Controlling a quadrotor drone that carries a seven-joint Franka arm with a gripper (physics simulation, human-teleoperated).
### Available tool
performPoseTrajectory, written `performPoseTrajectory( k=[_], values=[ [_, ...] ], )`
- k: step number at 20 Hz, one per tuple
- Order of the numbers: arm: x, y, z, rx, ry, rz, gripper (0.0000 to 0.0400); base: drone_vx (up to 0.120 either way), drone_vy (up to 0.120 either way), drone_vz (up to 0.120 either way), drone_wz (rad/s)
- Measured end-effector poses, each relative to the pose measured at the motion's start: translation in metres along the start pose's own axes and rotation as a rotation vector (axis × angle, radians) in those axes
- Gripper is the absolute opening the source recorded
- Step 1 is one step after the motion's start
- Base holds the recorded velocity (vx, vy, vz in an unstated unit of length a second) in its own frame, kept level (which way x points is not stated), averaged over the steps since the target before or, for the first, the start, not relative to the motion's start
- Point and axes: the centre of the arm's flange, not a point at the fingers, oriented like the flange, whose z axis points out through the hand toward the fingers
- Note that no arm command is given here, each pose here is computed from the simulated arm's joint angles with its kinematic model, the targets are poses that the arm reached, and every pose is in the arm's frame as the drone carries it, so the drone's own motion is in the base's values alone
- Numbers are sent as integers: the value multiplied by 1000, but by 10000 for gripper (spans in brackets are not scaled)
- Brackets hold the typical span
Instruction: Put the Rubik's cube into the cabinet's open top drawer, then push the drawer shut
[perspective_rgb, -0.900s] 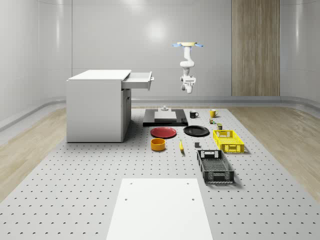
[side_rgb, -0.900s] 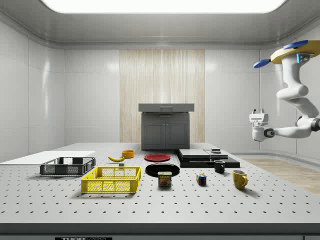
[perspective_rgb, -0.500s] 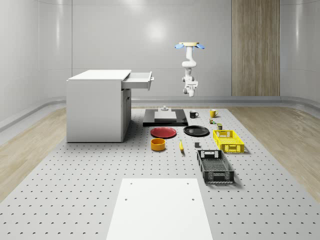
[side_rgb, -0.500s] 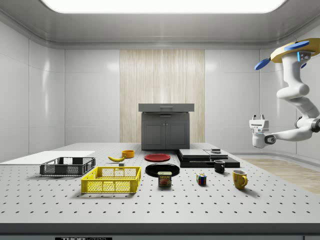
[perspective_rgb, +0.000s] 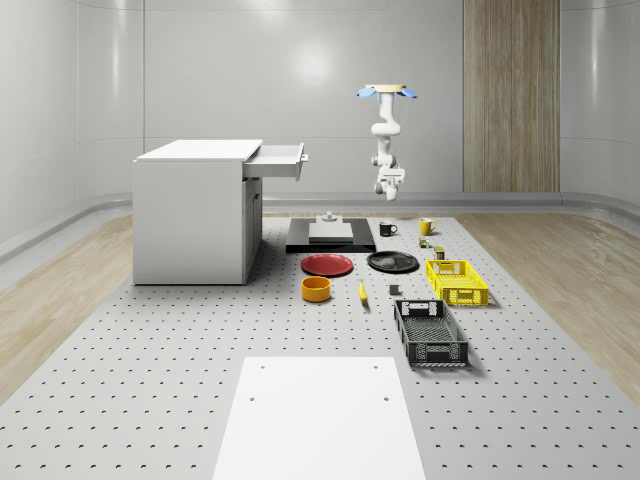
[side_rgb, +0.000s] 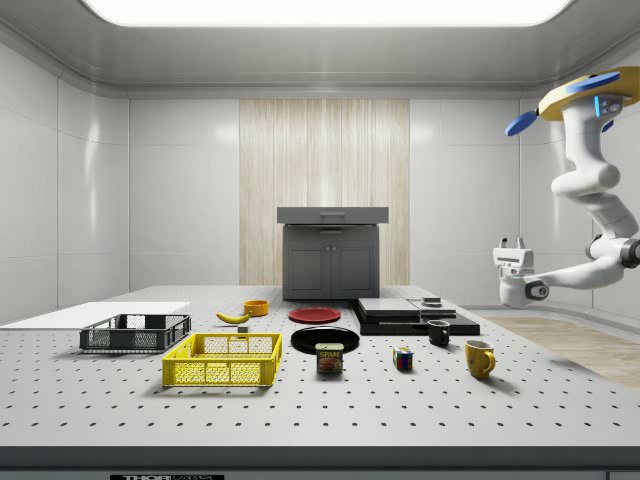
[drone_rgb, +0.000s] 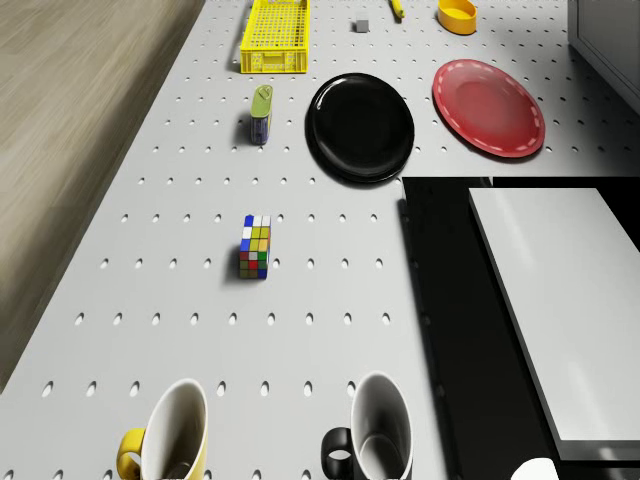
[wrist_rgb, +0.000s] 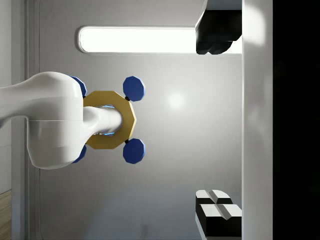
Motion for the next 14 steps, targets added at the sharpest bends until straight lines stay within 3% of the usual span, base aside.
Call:
performPoseTrajectory(
  k=[14],
  values=[
    [0,0,-5,7,8,0,400,120,120,0,0]
  ],
)
